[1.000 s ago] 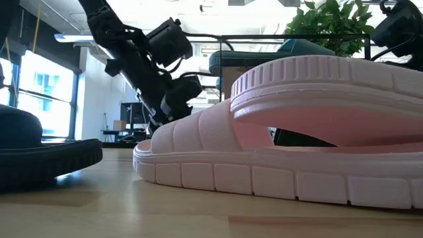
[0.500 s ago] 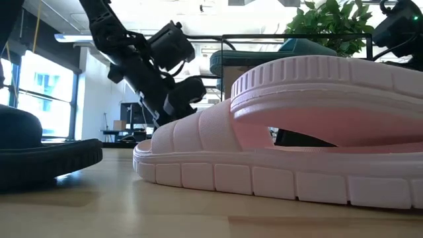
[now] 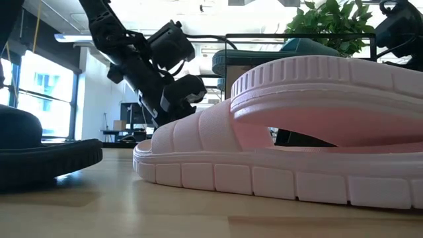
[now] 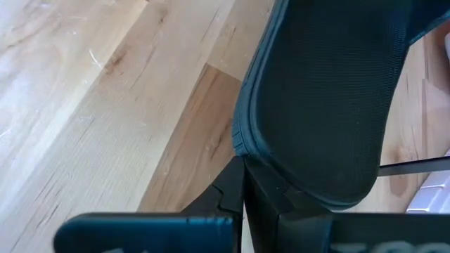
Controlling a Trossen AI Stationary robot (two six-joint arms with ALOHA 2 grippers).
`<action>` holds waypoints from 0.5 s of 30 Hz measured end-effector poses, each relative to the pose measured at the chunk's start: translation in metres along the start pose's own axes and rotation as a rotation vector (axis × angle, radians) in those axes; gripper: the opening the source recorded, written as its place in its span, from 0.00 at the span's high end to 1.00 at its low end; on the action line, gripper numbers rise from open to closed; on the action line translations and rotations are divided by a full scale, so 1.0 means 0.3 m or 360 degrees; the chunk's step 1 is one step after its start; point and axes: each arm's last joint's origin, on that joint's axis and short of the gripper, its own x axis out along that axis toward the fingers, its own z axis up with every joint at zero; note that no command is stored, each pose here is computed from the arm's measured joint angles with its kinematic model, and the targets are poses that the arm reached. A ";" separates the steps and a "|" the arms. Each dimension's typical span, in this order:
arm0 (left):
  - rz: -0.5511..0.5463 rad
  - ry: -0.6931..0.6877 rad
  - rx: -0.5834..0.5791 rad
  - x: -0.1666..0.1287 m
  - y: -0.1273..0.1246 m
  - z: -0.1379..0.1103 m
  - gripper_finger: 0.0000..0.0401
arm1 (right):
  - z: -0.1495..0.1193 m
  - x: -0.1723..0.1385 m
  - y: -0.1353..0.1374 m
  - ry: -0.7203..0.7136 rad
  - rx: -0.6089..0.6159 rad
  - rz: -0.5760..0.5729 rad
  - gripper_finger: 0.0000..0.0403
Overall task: Pick and place slides into the shelf
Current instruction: Put the top black slipper under the shelf
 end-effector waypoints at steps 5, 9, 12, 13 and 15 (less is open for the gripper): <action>0.0001 -0.0003 0.0013 -0.001 0.000 0.001 1.00 | 0.000 0.000 0.000 0.0000 -0.0001 0.0000 1.00; 0.0007 -0.0006 0.0013 -0.001 0.000 0.001 1.00 | -0.001 0.000 0.000 0.0004 -0.0001 -0.0001 1.00; 0.0005 -0.0020 0.0010 -0.007 -0.002 0.006 1.00 | -0.002 -0.002 -0.003 0.0030 -0.0007 -0.0023 1.00; 0.0002 -0.0038 0.0009 -0.010 -0.006 0.012 1.00 | 0.000 -0.007 -0.001 0.0044 -0.0014 -0.0045 1.00; 0.0011 -0.0054 0.0011 -0.020 -0.010 0.018 1.00 | 0.010 -0.020 0.005 0.0055 -0.0032 -0.0106 1.00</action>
